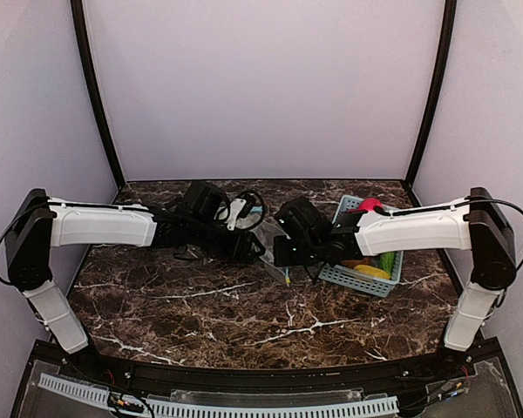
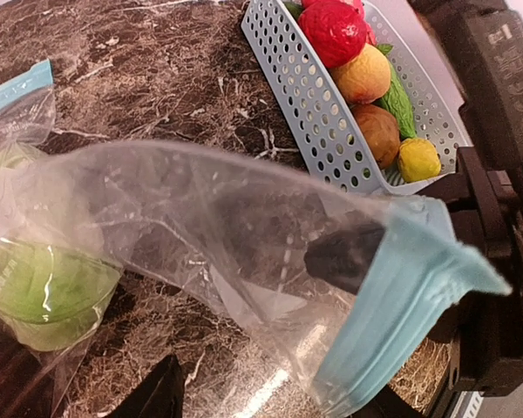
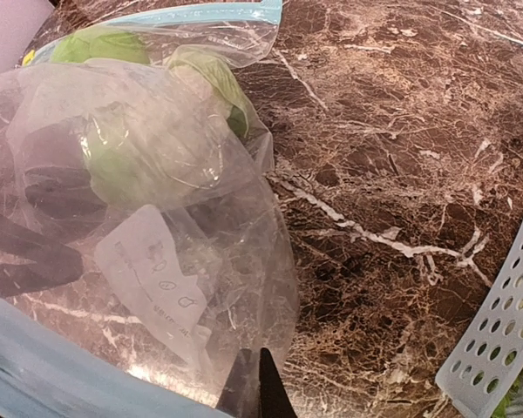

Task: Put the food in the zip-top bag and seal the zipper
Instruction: Open the zipper food storage bag.

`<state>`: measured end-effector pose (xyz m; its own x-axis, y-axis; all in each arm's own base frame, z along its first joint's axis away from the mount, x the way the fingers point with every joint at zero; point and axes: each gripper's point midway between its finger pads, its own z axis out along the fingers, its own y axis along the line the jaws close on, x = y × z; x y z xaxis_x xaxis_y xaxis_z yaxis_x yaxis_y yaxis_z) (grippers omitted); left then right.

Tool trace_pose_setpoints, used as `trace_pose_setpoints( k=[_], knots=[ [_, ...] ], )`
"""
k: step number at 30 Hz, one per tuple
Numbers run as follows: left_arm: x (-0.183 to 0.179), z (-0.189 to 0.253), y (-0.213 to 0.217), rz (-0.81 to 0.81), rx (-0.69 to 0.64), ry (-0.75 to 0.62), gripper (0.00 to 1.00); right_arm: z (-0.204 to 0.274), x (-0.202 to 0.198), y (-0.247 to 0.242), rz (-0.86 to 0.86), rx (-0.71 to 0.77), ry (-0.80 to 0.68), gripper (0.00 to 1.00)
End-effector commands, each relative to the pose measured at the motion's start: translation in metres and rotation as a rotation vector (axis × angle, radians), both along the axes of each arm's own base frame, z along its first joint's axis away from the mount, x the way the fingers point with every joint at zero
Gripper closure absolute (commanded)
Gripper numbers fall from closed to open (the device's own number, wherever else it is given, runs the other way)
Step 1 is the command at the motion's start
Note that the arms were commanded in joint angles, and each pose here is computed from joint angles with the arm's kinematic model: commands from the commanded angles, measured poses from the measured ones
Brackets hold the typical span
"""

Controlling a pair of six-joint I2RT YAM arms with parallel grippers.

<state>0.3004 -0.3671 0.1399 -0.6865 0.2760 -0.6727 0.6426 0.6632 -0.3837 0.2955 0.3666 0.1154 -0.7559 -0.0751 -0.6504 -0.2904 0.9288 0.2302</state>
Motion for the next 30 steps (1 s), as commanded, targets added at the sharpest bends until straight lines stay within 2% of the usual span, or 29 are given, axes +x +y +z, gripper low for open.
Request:
trace_pose_setpoints(
  k=[1,5,9,11,13,14,16,18,20,26,27,28,30],
  knots=[
    [-0.013,-0.017,-0.004,-0.020,0.005,0.058,0.37,0.019,0.005,0.008,-0.041,0.071,-0.019,1.00],
    [-0.017,-0.020,-0.008,-0.023,-0.012,0.075,0.34,0.019,0.005,0.010,-0.053,0.086,-0.008,1.00],
    [-0.019,-0.024,-0.008,-0.018,-0.020,0.092,0.45,0.018,0.006,0.008,-0.069,0.096,0.003,1.00],
    [-0.020,-0.023,-0.009,-0.019,-0.034,0.097,0.54,0.016,0.007,0.004,-0.081,0.099,0.007,1.00],
    [-0.019,-0.021,-0.010,-0.021,-0.039,0.092,0.67,0.014,0.009,-0.002,-0.092,0.089,0.007,1.00],
    [-0.016,-0.017,-0.010,-0.021,-0.034,0.070,0.76,0.013,0.010,-0.006,-0.098,0.084,0.008,1.00],
    [-0.014,-0.018,-0.005,-0.016,0.004,0.047,0.88,0.008,0.012,-0.016,-0.115,0.070,0.011,1.00],
    [-0.011,-0.013,0.000,-0.007,0.027,0.012,0.95,0.003,0.014,-0.026,-0.134,0.058,0.018,1.00],
    [-0.009,-0.009,0.003,-0.001,0.041,-0.011,0.99,-0.002,0.016,-0.037,-0.155,0.042,0.023,1.00],
    [-0.007,0.002,0.003,-0.004,0.035,-0.036,0.99,-0.001,0.018,-0.053,-0.157,0.021,0.015,1.00],
    [-0.008,0.002,0.003,-0.006,0.037,-0.031,0.99,0.004,0.018,-0.046,-0.110,0.027,0.007,0.93],
    [-0.008,0.004,0.002,-0.012,0.033,-0.030,0.99,0.008,0.016,-0.040,-0.065,0.032,0.003,0.81],
    [-0.008,0.004,0.001,-0.018,0.035,-0.020,0.99,0.020,0.010,-0.027,0.032,0.054,-0.001,0.67]
  ],
)
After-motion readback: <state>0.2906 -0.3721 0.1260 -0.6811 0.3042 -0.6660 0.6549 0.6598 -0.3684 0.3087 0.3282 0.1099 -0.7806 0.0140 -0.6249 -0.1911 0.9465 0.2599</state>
